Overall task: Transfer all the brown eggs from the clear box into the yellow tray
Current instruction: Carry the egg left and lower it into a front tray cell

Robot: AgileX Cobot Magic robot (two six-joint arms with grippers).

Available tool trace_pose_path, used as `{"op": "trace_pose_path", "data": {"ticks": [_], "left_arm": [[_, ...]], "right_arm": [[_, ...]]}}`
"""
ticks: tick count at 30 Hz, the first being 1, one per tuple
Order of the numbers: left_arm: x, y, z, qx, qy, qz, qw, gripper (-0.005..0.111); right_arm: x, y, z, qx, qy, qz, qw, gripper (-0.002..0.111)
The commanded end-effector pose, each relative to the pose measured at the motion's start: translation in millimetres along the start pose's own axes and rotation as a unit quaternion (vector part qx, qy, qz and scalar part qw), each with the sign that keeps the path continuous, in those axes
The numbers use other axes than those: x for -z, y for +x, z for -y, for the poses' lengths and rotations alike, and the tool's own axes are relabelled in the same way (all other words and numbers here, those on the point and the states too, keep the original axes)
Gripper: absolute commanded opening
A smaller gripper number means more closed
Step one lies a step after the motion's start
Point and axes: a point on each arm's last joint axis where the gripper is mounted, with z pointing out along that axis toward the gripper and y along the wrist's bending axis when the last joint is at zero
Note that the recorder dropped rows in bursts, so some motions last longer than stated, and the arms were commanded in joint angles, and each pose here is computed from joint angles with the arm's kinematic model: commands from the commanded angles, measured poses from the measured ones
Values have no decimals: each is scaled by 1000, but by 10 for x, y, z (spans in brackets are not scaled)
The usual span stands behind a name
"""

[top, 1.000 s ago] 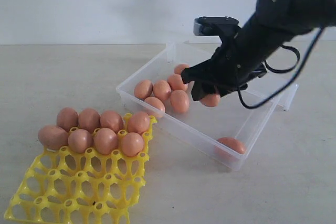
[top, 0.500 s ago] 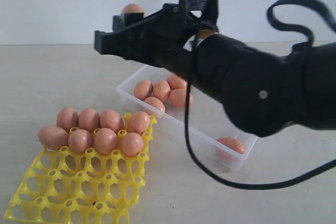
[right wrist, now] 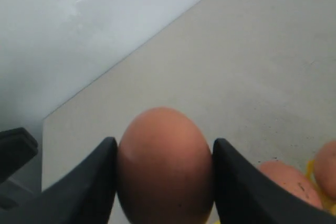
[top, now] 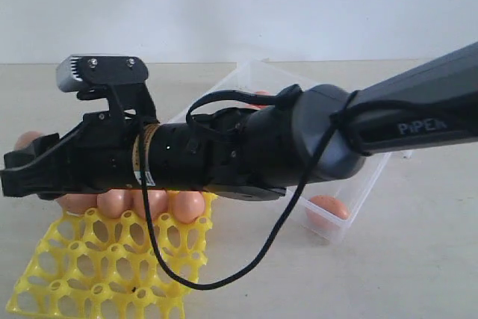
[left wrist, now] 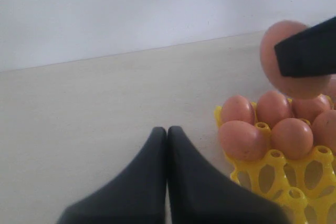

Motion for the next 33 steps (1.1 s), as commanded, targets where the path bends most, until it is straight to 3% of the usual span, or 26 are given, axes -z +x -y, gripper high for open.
{"op": "trace_pose_path", "data": {"ticks": [1, 10, 16, 33], "left_arm": [[-1, 2, 2, -3, 2, 4, 1000, -4], [-1, 2, 4, -4, 3, 4, 1000, -4], [-1, 1, 6, -4, 6, 4, 1000, -4], [-1, 1, 6, -4, 6, 4, 1000, -4]], "right_arm": [[-69, -13, -49, 19, -31, -7, 999, 0], [-227, 381, 279, -29, 40, -60, 997, 0], [-259, 405, 262, -33, 20, -51, 998, 0], [-493, 632, 268, 0, 42, -97, 994, 0]]}}
